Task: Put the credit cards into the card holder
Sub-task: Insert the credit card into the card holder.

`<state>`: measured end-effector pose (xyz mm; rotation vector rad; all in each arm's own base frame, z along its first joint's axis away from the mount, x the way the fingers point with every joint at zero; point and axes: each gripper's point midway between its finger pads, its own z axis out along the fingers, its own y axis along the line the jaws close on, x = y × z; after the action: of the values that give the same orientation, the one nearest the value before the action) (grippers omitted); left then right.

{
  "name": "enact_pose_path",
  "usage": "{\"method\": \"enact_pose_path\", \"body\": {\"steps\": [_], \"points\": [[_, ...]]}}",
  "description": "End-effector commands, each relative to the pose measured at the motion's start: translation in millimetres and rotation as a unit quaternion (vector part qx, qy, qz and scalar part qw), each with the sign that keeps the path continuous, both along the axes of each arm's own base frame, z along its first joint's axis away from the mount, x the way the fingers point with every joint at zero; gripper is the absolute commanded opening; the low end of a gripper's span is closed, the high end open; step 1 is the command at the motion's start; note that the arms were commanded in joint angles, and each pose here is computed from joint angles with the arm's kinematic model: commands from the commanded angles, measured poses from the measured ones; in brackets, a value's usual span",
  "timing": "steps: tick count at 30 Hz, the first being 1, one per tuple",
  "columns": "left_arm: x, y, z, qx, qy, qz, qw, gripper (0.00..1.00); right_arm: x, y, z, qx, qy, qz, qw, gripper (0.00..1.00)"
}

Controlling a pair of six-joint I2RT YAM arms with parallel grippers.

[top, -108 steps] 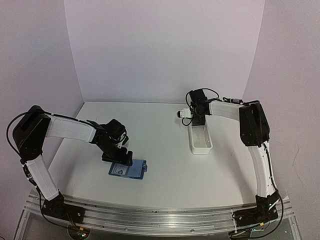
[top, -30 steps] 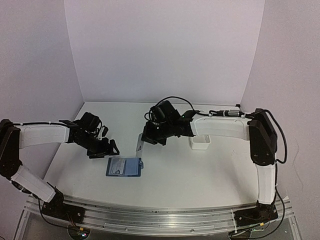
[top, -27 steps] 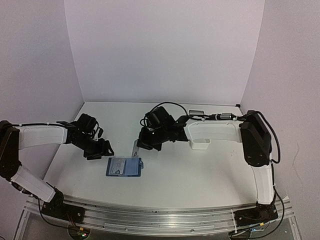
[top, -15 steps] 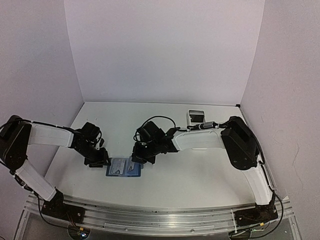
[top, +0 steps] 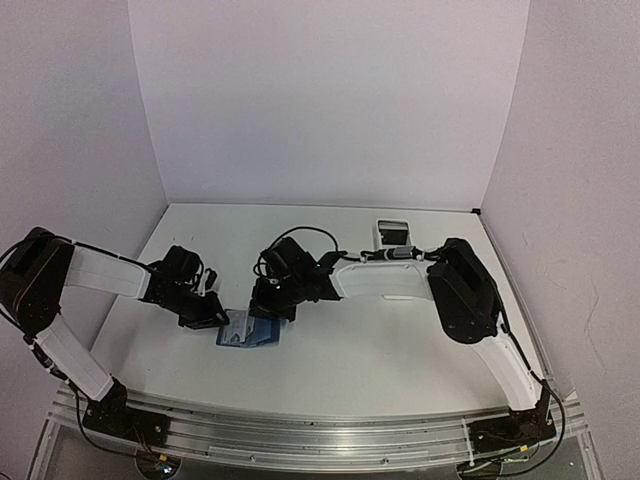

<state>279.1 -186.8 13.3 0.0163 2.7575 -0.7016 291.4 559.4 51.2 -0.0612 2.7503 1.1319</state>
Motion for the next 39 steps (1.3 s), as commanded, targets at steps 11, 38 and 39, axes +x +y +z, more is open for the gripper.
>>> {"method": "enact_pose_path", "body": {"steps": [11,38,39], "points": [[-24,22,-12,0.049,0.066,-0.010,0.997,0.34,1,-10,47,-0.007,-0.077,0.005,0.997,0.00],[-43,-51,209,-0.358,-0.204,-0.214,0.886,0.97,-24,-30,214,0.252,-0.333,0.131,0.899,0.00],[-42,-52,210,-0.362,-0.204,-0.216,0.884,0.96,-27,-28,218,0.263,-0.337,0.137,0.893,0.00]]}}
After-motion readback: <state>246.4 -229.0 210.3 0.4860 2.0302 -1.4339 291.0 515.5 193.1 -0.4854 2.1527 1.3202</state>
